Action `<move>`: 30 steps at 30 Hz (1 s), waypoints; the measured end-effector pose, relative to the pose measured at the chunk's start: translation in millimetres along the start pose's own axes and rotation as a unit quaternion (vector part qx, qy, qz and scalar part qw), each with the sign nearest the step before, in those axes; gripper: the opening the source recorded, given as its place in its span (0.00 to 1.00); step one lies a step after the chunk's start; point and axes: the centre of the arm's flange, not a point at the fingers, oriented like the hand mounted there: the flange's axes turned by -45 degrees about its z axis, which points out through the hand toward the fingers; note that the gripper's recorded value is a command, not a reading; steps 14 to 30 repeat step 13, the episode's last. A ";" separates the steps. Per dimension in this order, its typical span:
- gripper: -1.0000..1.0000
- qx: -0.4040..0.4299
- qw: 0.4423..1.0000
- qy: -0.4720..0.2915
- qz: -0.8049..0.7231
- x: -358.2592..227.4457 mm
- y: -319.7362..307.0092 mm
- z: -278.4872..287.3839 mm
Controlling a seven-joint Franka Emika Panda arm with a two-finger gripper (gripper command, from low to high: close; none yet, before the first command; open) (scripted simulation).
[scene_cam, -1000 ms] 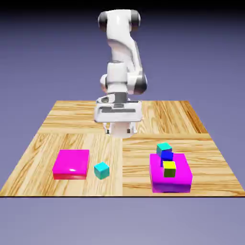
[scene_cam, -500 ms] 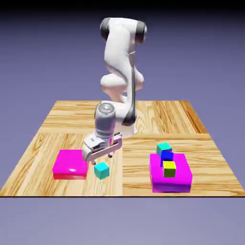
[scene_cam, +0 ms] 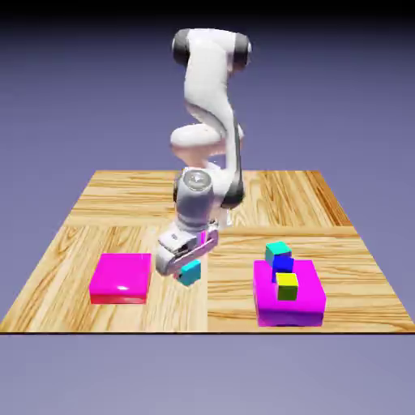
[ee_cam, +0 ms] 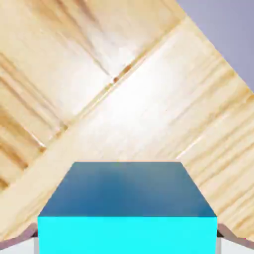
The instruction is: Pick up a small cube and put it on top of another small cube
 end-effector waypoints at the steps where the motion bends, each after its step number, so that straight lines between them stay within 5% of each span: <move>1: 0.00 -0.011 0.998 -0.001 -0.065 33.8 -13.9 -22.2; 5: 0.00 -0.057 0.956 -0.013 -0.289 133.6 -84.5 -112.2; 10: 0.00 -0.056 0.957 -0.013 -0.283 133.0 -73.9 -45.1; 11: 1.00 -0.056 0.959 -0.013 -0.278 129.1 -69.7 -41.8; 30: 1.00 -0.056 0.959 -0.013 -0.279 129.9 -70.4 -42.0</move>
